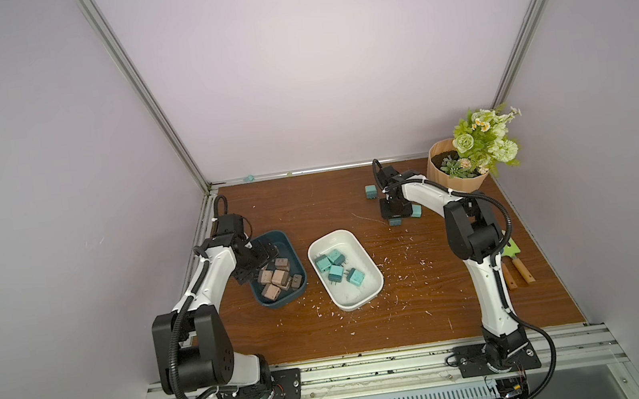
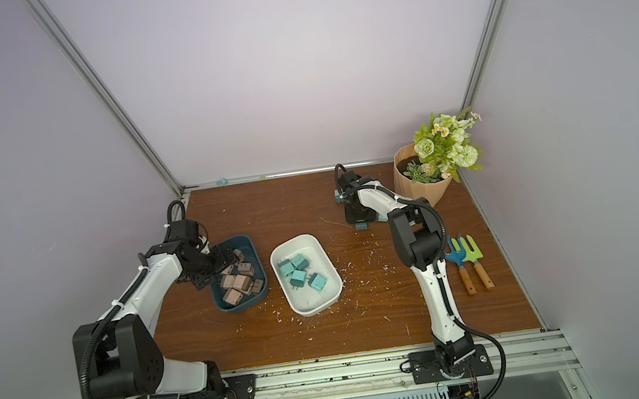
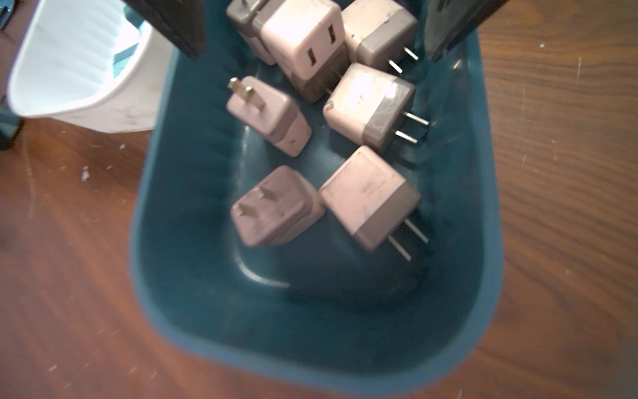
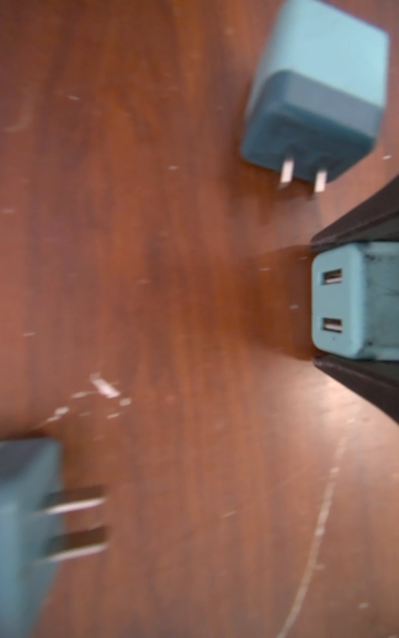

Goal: Place the plugs by color into the storage box
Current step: Pick up the plug from the center of the board, then adjust the storage box at the center of the board.

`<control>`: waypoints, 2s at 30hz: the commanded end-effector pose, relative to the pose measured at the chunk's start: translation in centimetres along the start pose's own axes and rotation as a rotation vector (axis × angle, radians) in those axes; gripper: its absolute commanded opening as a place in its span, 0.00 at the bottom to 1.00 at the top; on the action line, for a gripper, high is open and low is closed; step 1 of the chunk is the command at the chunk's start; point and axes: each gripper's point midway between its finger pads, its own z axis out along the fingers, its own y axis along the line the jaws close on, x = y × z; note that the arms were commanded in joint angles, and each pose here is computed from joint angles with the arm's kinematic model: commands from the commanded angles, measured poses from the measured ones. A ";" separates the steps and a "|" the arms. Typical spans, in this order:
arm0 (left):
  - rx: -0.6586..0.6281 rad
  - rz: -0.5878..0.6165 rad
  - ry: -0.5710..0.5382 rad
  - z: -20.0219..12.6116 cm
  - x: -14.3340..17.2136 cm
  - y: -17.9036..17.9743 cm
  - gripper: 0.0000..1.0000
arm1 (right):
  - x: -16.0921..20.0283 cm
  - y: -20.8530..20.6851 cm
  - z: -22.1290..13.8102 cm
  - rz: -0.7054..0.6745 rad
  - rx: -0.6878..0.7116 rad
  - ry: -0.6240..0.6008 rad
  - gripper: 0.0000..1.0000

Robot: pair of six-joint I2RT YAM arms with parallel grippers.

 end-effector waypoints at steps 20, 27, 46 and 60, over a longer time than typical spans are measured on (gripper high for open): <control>0.093 0.382 0.144 2.7 9.0 -16.1 1.00 | 3.4 0.0 -12.8 -0.020 -0.173 -0.150 0.39; 0.096 0.370 0.144 1.9 9.5 -15.5 1.00 | 4.9 -0.9 -14.0 -0.013 -0.179 -0.160 0.39; 0.068 0.361 0.223 5.5 12.4 -15.5 1.00 | 5.8 2.9 -17.3 -0.079 -0.258 -0.187 0.39; 0.306 0.311 0.271 6.7 12.0 -22.9 1.00 | 7.6 3.5 -19.2 -0.101 -0.293 -0.207 0.39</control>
